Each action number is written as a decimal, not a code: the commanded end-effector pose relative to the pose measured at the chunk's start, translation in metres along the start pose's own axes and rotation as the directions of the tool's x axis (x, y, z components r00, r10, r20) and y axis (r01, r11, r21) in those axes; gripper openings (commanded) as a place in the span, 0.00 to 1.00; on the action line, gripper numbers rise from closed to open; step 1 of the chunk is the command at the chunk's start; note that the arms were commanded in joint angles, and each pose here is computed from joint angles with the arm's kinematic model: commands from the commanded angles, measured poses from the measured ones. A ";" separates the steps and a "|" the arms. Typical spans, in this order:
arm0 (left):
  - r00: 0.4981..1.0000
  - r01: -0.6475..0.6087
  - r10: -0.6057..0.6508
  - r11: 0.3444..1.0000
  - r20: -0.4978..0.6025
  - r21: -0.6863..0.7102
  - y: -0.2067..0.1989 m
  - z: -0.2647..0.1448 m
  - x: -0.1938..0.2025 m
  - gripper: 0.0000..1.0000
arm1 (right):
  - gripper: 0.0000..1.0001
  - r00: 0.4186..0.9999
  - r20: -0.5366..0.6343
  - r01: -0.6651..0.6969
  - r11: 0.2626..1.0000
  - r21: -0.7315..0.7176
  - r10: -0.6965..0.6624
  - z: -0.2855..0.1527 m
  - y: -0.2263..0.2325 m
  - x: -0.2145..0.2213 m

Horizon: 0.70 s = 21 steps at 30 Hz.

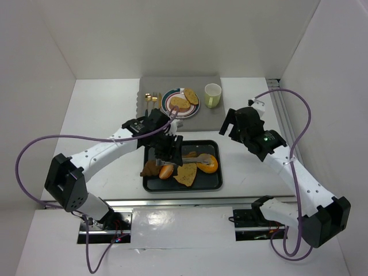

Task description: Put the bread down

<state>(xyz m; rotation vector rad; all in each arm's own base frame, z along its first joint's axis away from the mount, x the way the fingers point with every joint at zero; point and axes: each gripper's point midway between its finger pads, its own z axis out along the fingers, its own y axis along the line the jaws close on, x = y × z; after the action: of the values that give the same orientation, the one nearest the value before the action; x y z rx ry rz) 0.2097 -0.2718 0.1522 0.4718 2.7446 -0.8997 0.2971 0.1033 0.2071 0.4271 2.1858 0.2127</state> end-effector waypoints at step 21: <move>0.998 -0.047 0.048 0.998 -0.032 0.039 -0.018 0.006 -0.012 0.39 | 1.00 0.999 -0.040 0.020 0.999 0.043 -0.018 0.006 -0.007 0.012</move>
<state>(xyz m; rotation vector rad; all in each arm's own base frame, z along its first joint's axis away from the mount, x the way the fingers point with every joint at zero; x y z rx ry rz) 0.2104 -0.2820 0.1302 0.4987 2.8275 -0.8782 0.2938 0.1010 0.1918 0.4233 2.2450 0.1650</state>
